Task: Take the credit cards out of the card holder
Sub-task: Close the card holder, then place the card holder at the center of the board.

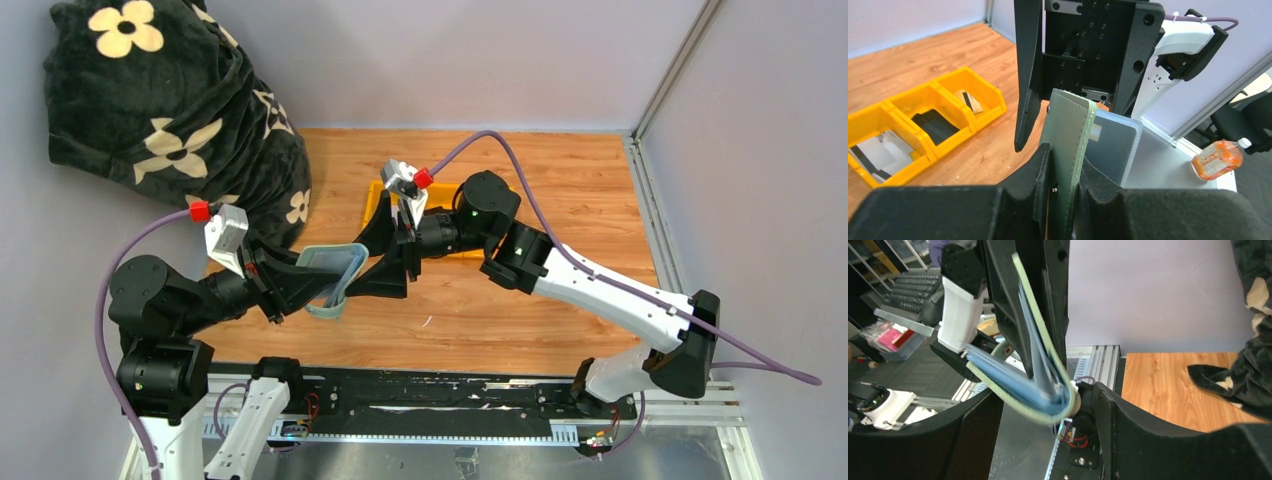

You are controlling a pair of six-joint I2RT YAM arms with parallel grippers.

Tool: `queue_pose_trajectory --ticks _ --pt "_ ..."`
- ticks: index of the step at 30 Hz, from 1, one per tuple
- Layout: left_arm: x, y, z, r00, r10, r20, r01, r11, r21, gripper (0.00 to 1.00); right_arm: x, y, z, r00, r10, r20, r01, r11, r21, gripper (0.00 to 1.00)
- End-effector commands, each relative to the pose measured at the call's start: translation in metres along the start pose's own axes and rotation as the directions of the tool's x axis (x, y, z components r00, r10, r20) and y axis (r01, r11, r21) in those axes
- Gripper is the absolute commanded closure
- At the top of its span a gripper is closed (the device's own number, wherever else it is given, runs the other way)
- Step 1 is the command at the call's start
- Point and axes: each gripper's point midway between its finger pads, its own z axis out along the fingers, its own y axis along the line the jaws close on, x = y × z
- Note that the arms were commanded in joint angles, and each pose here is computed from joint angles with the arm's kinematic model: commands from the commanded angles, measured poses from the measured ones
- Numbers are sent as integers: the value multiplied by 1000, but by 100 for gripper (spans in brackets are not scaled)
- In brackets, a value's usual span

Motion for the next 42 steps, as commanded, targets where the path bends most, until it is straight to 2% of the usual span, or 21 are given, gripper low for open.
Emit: queue_pose_trajectory --ticks 1,7,9,12,14,16,18,20,21,24,27,31,36,42 --pt "14 -9 2 994 -91 -65 97 991 91 77 -30 -11 13 988 14 151 -18 1000 21 33" --pt "13 -16 0 994 -78 -70 86 989 120 71 -36 -5 15 973 80 215 -67 995 -67 37" --pt "14 -16 0 994 -80 -76 90 988 127 70 -36 -2 15 971 108 212 -89 991 -100 49" --pt "13 -16 0 995 -70 -70 79 989 121 70 -31 -1 15 972 145 183 -124 984 -124 80" --pt "11 -12 1 997 -49 -52 54 993 100 69 -28 -3 11 970 170 172 -151 981 -118 93" --pt "9 0 1 999 -15 -34 16 999 32 58 -23 -7 1 968 187 167 -173 980 -93 100" --pt "6 16 1 1000 22 -19 -23 998 -51 35 -15 -11 -12 969 190 155 -184 981 -55 100" --pt "7 31 1 999 44 -25 -46 992 -121 3 0 -20 -26 974 188 123 -191 981 13 99" --pt "5 42 2 998 59 -26 -63 983 -171 0 14 -26 -37 977 190 96 -196 979 62 98" --pt "3 69 -2 996 79 -48 -90 952 -292 0 56 -48 -64 968 247 41 -250 949 193 94" --pt "1 82 -5 989 126 -76 -145 927 -345 0 93 -67 -91 953 300 39 -298 908 293 85" --pt "11 102 -8 981 153 -119 -188 899 -396 0 135 -92 -118 931 362 43 -348 846 403 85" --pt "52 140 -8 973 86 -213 -176 874 -453 0 182 -117 -126 901 433 10 -382 783 491 76" --pt "102 192 -11 926 -2 -379 -207 835 -510 0 237 -143 -132 852 523 -29 -415 707 572 67"
